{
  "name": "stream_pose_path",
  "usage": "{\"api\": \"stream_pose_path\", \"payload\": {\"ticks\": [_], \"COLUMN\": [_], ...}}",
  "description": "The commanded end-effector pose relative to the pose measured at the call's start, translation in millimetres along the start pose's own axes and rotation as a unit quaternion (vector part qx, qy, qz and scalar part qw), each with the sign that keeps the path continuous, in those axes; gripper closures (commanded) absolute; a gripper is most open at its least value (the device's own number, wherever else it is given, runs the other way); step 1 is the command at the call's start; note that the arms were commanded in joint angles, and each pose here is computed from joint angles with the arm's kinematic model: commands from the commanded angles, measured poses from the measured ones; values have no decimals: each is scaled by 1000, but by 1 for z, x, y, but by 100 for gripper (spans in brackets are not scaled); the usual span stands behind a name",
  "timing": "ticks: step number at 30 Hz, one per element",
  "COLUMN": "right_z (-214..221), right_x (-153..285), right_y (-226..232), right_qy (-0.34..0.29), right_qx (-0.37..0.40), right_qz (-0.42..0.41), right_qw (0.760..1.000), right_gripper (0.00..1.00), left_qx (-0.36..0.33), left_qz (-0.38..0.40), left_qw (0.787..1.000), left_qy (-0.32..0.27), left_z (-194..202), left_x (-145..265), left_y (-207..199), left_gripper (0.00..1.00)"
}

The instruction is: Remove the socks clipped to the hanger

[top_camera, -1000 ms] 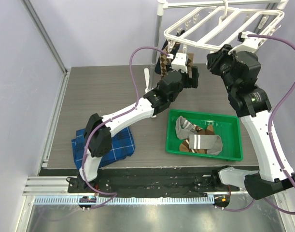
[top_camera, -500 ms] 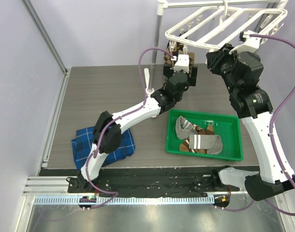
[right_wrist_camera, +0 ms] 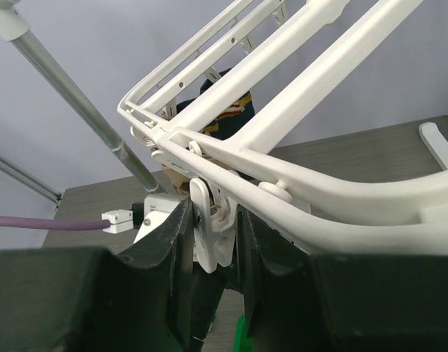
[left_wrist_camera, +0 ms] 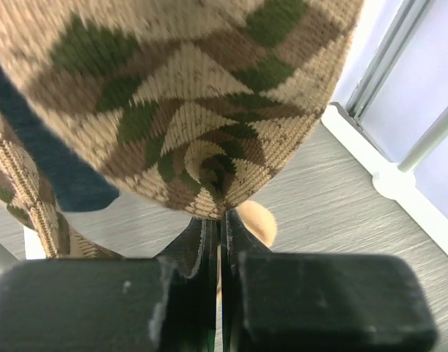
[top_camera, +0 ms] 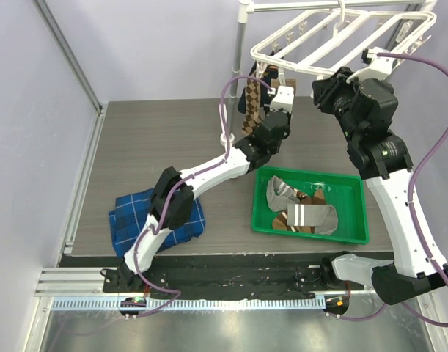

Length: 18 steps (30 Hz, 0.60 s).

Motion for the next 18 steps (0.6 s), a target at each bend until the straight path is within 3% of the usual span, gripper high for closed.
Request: {"api": "stream_pose_path", "payload": {"ticks": [1, 8, 12, 18], "right_z": [-19, -13, -12, -25], "right_x": [7, 3, 8, 43], "right_y": [3, -5, -13, -4], "right_qy": [-38, -34, -33, -29], "right_qx": [-9, 5, 13, 9], "right_qz": [-11, 12, 32, -18], "right_qw": [999, 999, 999, 999], "right_gripper": [99, 97, 68, 47], "left_qx": [35, 67, 80, 89], "left_qz": [22, 134, 213, 271], "left_qw": [998, 988, 974, 958], "left_qy": [-45, -33, -6, 22], "left_z": [-43, -72, -76, -80], "left_x": [7, 52, 77, 103], "left_y": [-5, -18, -31, -35], "left_gripper": [100, 100, 100, 100]}}
Point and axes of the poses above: each gripper's point midway between its finger pads, its own x axis back along the fingers, its own y axis along the line the jaws close on, z = x × y, the point moved 4 cm from there along x, back along the fingers, and after that the axes turned 8 degrees about x, right-handed, at the moved point
